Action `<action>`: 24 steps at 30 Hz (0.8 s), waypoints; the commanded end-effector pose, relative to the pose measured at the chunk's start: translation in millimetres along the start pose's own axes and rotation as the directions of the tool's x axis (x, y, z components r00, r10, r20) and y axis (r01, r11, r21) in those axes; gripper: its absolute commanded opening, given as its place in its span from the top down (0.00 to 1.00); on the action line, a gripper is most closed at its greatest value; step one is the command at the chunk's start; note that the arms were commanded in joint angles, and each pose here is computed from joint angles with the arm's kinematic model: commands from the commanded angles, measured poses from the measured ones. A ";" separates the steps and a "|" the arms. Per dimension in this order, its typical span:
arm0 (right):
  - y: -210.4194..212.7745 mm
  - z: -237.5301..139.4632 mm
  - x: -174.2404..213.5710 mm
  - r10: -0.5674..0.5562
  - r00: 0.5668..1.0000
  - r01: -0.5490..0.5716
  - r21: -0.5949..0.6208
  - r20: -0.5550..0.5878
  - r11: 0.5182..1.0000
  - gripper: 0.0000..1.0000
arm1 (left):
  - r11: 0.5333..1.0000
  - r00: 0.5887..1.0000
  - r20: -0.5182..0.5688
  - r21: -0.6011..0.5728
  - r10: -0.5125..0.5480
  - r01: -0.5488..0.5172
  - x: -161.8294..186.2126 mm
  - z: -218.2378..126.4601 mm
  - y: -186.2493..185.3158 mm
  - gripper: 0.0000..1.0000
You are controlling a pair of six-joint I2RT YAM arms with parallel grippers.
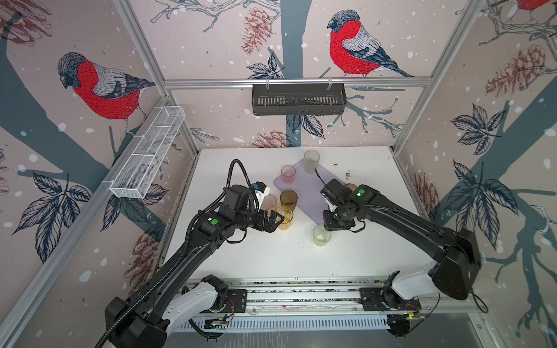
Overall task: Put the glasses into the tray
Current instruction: 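Lower the right gripper around the small green glass while the left gripper shifts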
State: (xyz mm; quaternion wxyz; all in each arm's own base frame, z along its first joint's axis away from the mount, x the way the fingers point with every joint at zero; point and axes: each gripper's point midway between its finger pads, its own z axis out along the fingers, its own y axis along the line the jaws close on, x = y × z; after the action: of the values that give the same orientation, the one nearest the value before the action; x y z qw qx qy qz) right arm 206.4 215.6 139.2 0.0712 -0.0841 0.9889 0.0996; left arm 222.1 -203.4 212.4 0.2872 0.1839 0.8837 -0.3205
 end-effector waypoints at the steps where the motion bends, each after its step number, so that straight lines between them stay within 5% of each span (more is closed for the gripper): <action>1: 1.0 3.8 0.2 0.016 1.000 -0.016 -0.015 0.007 1.000 0.60 | 0.999 1.000 -0.020 0.046 0.021 -0.020 6.9 0.8 -9.1 0.02; 24: -15.1 40.1 3.3 0.016 0.999 -0.014 0.052 -0.039 0.999 0.69 | 0.991 0.999 -0.042 0.136 -0.009 0.015 20.2 8.7 -27.2 0.01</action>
State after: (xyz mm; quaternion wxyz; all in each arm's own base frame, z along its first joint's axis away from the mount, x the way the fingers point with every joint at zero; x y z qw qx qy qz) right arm 206.7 209.0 98.6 0.0454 -0.0710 0.9932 0.0799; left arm 195.6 -219.5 201.4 0.2479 0.1951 0.8771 -0.3622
